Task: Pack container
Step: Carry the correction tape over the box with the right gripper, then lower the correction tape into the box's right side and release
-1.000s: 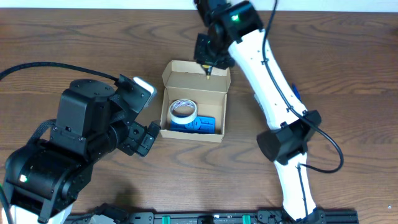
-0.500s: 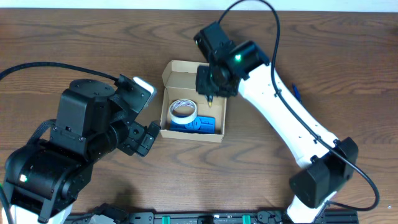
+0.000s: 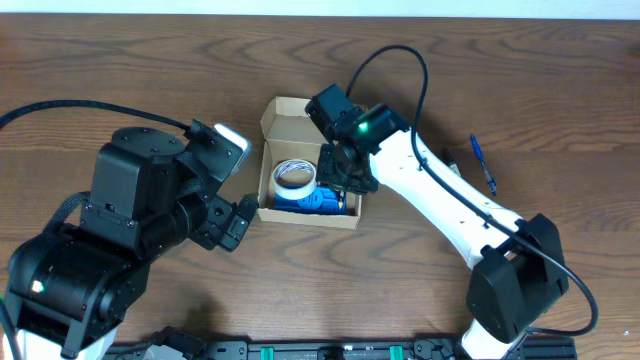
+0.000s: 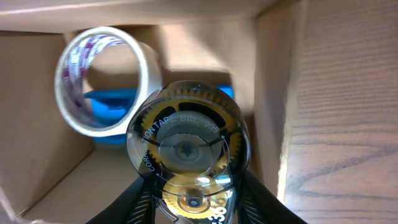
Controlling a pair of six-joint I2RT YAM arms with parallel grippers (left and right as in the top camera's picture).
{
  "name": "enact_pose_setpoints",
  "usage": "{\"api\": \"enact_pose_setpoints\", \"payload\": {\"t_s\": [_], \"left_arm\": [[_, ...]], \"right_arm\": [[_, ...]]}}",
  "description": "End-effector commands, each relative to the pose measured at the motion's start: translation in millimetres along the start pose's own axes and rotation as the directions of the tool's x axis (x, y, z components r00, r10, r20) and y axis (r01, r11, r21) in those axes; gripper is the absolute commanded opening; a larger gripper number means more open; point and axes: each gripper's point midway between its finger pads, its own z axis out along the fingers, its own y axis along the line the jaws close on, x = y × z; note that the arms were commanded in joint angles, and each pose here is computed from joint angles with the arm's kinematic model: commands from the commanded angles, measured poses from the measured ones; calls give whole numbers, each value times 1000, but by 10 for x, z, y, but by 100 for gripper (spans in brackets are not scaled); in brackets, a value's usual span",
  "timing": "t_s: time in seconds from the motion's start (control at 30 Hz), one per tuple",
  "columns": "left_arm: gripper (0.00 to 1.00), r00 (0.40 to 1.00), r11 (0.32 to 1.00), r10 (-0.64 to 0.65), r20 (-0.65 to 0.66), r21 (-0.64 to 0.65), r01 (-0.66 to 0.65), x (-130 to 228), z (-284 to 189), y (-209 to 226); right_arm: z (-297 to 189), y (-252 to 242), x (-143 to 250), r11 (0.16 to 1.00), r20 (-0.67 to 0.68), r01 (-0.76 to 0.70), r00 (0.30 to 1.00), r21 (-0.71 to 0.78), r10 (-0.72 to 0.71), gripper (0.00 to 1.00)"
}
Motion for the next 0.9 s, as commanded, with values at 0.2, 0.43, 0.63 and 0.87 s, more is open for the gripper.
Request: {"api": "enact_pose_setpoints", "payload": {"t_s": [0.2, 0.43, 0.63, 0.87], "left_arm": [[95, 1000, 1000, -12, 12, -11, 12, -30, -35, 24], [95, 1000, 1000, -12, 12, -11, 12, -30, -35, 24], [95, 1000, 1000, -12, 12, -11, 12, -29, -35, 23], [95, 1000, 1000, -12, 12, -11, 12, -30, -35, 24]], "right_arm": [[59, -29, -19, 999, 37, -42, 998, -2, 42, 24], [79, -76, -64, 998, 66, -54, 996, 22, 53, 25], [99, -93, -77, 998, 72, -48, 996, 33, 45, 27], [99, -95, -80, 999, 74, -39, 997, 36, 36, 28]]}}
